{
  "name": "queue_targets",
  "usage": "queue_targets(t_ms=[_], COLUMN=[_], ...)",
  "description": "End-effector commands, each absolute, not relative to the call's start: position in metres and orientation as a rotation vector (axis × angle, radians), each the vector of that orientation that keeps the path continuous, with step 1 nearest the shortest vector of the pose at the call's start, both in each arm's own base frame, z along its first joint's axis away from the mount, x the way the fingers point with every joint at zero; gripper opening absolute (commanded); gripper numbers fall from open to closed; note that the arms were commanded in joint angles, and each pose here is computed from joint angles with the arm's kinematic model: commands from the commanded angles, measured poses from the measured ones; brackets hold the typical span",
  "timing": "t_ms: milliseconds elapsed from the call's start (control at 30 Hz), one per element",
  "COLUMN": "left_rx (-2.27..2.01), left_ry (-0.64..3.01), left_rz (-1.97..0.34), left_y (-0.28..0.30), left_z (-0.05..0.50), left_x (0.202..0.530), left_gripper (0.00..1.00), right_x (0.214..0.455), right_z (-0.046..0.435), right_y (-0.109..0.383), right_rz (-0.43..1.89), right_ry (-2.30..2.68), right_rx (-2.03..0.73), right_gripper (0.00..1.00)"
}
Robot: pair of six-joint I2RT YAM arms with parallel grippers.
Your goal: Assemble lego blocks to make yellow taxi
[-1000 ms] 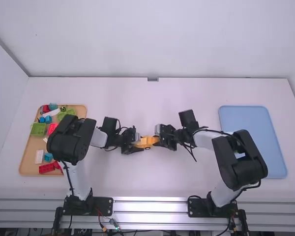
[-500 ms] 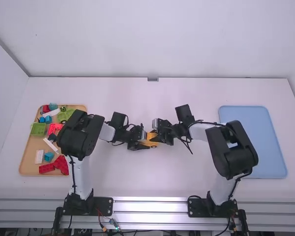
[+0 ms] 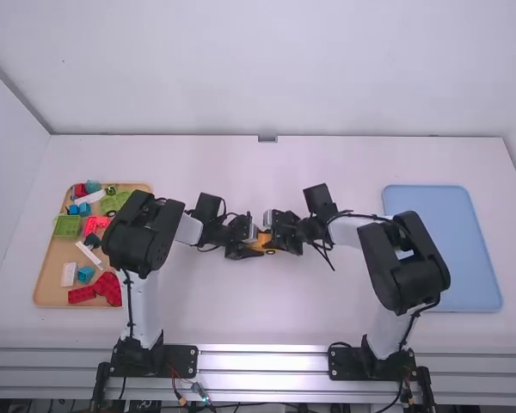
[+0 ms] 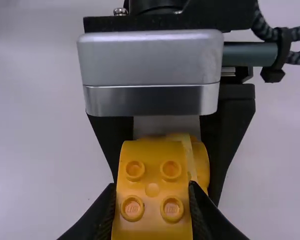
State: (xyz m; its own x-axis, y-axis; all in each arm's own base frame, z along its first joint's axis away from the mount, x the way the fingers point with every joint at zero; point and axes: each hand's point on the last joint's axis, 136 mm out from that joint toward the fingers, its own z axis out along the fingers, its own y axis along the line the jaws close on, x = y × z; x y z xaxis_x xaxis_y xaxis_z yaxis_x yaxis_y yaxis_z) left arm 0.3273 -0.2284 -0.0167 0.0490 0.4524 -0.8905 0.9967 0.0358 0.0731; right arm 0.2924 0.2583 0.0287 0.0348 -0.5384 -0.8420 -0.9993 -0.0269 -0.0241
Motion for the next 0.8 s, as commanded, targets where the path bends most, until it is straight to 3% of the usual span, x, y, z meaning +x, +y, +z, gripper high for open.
queue_targets(t_ms=[0,567,767], left_rx=[1.534,1.539,1.534], left_ry=[1.554,1.546,1.553], left_rz=[-0.871,-0.871,-0.871], left_y=[-0.227,-0.226,-0.224], left_z=[-0.03,-0.033,-0.033], left_x=[0.322,0.315,0.316], left_gripper=[0.32,0.32,0.32], right_x=[0.29,0.293,0.285], right_z=[0.022,0.018,0.008], right_y=[0.257,0.259,0.265], right_rz=[0.875,0.843,0.959], right_ry=[1.595,1.582,1.533], right_rx=[-1.633,-1.618,-1.601], right_gripper=[0.0,0.0,0.0])
